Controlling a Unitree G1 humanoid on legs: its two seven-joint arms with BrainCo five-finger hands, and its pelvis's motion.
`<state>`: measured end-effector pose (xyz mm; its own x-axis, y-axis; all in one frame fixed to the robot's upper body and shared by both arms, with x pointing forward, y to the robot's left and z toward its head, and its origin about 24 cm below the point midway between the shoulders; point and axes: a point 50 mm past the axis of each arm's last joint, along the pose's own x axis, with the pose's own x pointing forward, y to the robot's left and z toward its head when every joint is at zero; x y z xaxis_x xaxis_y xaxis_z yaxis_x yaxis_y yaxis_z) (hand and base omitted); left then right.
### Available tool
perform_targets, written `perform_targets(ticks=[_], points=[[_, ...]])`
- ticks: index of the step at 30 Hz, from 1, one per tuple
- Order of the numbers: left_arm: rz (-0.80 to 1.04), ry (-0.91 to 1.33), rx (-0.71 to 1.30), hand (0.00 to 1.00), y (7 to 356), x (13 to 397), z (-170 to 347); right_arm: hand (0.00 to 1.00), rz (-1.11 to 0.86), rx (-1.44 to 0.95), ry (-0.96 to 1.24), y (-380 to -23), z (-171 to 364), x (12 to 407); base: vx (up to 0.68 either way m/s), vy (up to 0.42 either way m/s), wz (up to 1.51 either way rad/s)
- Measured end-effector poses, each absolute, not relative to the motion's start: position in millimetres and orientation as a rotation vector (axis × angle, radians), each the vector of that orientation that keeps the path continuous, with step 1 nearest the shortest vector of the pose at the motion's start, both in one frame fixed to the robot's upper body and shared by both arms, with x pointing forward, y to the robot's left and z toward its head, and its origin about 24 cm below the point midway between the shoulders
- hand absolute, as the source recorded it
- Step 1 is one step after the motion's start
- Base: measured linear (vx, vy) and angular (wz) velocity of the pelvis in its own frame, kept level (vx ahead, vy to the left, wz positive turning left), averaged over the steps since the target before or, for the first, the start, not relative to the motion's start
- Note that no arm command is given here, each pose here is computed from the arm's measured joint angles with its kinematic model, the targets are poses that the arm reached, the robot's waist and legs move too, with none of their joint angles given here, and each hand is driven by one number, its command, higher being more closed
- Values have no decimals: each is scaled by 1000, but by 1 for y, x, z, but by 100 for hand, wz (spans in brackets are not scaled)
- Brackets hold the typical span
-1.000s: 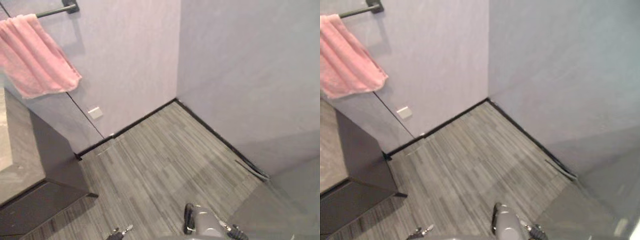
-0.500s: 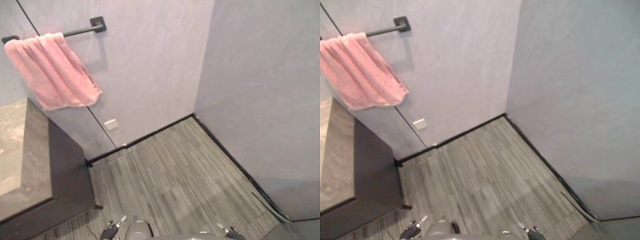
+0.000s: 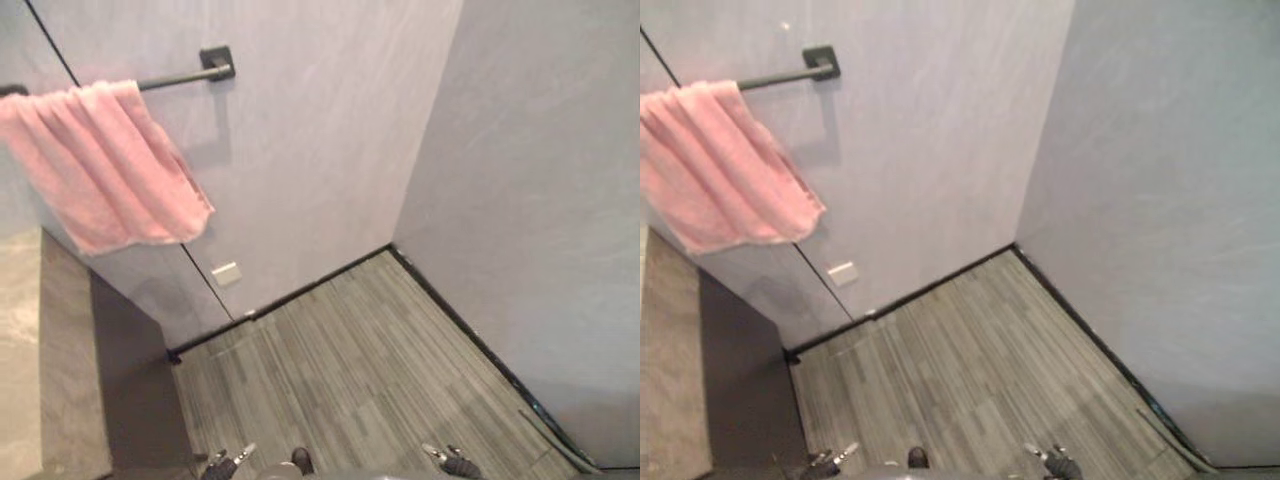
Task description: Organize washtable
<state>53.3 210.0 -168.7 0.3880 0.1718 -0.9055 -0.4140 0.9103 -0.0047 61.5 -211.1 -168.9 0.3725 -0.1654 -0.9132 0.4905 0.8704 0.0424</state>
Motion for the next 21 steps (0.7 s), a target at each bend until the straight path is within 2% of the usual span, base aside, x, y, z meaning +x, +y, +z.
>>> perform_targets(ticks=[6, 12, 16, 20, 21], points=[[323, 1139, -169, 0, 214, 50, -168, 0, -457, 358, 1121, -209, -170, 56, 162, -13, 56], [297, 1148, -135, 0, 217, 52, -168, 0, -456, 374, 1127, -206, -171, 54, 125, -203, 74], [302, 1171, -184, 0, 202, 43, -172, 0, -462, 343, 1108, -219, -168, 60, 225, -189, 12], [304, 1170, -162, 0, 208, 43, -171, 0, -451, 353, 1126, -213, -170, 57, 114, -124, 6], [310, 1160, -136, 0, 217, 45, -169, 0, -393, 329, 1141, -203, -171, 56, 43, -26, 6]])
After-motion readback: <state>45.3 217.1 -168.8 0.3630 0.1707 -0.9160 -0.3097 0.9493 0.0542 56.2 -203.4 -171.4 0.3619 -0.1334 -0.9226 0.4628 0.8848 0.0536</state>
